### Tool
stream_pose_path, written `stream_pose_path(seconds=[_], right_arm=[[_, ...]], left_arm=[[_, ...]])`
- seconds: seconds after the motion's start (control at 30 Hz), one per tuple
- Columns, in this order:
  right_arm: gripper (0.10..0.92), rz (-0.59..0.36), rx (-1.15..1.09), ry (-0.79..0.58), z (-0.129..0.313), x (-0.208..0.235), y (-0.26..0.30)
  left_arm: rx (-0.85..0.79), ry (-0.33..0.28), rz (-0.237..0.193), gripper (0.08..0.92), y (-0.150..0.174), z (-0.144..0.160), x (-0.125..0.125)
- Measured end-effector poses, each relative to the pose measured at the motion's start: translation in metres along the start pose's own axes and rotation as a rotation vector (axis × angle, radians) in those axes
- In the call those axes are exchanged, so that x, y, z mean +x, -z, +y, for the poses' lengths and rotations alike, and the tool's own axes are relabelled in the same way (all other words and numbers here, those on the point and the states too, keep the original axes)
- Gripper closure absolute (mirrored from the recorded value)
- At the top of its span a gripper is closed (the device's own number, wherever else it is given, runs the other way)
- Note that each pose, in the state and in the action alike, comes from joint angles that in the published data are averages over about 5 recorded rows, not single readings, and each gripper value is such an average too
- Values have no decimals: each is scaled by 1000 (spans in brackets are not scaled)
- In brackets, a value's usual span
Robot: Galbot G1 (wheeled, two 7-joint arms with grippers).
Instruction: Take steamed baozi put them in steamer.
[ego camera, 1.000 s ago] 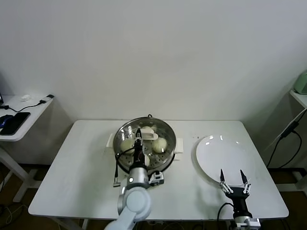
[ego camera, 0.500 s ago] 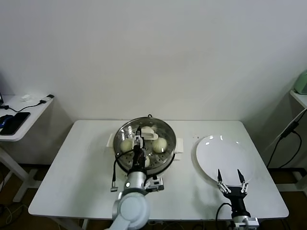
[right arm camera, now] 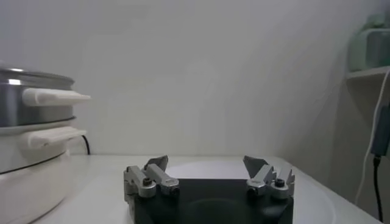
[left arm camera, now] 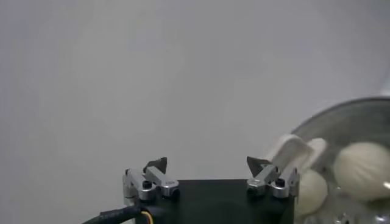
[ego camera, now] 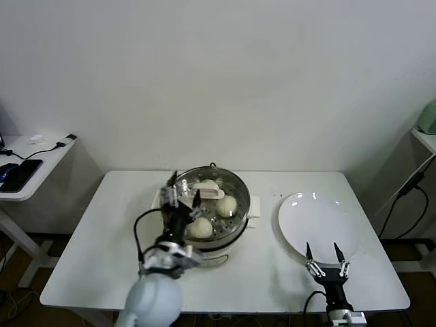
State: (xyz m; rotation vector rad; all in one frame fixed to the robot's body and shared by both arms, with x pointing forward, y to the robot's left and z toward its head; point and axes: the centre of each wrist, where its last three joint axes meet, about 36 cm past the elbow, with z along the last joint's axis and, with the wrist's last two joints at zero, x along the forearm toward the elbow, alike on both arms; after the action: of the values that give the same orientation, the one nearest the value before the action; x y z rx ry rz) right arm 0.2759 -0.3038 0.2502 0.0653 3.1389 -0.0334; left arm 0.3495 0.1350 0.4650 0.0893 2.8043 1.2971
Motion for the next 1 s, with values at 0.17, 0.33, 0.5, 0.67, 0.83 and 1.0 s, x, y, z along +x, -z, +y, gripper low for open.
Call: stream_pose_path(seconds=[0.17,0.33,0.5,0.67,0.83,1.0], right_arm=[[200,-15,-1,3,-1,-2,6],[200,-23,2,7,-2,-5,10],[199,-20,1,-2,-3,-8,12],[200,1,8,-6,-5,-8,12],[199,20,11,-2,-5,-7,12],[200,29,10,4,-4,-8,12]], left_arm=[[257,26,28,177,-42,29,2],[489,38,55,177,-95,48,9],[657,45,76,177,-145,49,16],[753,65,93,177,-187,40,22],[806,85,112,177,-220,27,30],[835,97,124,177,-240,17,39]])
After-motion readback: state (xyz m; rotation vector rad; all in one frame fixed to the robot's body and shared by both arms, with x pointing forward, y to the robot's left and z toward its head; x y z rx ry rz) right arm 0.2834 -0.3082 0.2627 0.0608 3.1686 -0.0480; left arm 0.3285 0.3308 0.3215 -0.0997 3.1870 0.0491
